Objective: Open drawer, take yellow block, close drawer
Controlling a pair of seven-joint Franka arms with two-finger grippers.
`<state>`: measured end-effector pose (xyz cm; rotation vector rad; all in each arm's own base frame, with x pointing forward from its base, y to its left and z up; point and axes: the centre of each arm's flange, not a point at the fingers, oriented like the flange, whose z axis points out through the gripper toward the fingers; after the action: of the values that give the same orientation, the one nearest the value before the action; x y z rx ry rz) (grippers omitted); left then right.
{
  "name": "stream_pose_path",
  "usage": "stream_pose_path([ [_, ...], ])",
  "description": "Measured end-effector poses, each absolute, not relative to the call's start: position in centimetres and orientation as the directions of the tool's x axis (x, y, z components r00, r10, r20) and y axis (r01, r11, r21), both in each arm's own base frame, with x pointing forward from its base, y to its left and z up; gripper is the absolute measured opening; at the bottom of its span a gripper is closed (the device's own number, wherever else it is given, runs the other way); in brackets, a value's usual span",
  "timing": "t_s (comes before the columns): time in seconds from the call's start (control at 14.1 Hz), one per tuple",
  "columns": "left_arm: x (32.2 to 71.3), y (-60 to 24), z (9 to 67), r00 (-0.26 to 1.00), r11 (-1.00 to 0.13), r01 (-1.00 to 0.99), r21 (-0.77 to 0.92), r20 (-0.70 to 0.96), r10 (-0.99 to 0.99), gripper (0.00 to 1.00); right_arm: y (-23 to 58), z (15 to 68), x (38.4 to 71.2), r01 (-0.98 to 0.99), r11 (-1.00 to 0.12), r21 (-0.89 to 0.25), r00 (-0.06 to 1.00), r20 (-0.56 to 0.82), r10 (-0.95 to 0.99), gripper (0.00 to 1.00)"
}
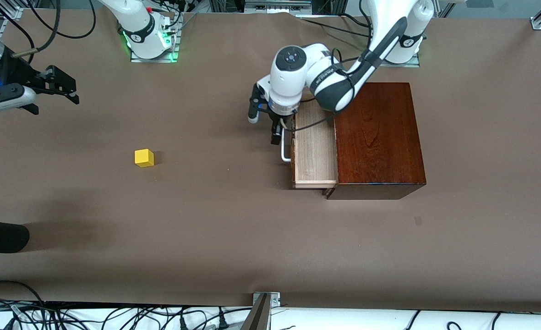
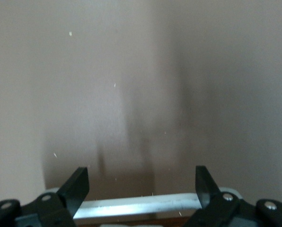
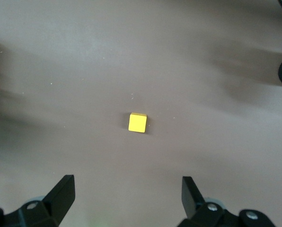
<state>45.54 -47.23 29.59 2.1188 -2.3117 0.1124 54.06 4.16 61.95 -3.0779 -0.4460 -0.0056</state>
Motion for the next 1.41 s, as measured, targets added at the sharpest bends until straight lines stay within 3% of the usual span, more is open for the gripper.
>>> stream_pose_path([
  [0.42, 46.0, -45.9, 30.3, -0.045, 0.043, -0.999, 0.028, -0.071, -0.996, 1.0, 4.2, 63.7, 54.8, 0.286, -0.958, -0.023, 0.958, 0.037, 0.285, 1.0],
  [0.78, 48.3, -40.1, 30.3, -0.003, -0.018, -0.995, 0.095, -0.218, -0.976, 1.0, 4.2, 62.3, 55.3, 0.285, -0.958, -0.031, 0.958, -0.005, 0.285, 1.0],
  [1.2, 48.8, -39.1, 32.0, 0.02, -0.037, -0.997, 0.072, -0.222, -0.975, 1.0, 4.2, 62.2, 55.4, 0.285, -0.958, -0.031, 0.959, -0.006, 0.285, 1.0],
  [1.41, 50.2, -38.1, 38.4, 0.118, -0.12, -0.993, 0.006, -0.138, -0.983, 1.0, 4.3, 62.4, 55.4, 0.287, -0.957, -0.03, 0.958, -0.003, 0.287, 1.0],
])
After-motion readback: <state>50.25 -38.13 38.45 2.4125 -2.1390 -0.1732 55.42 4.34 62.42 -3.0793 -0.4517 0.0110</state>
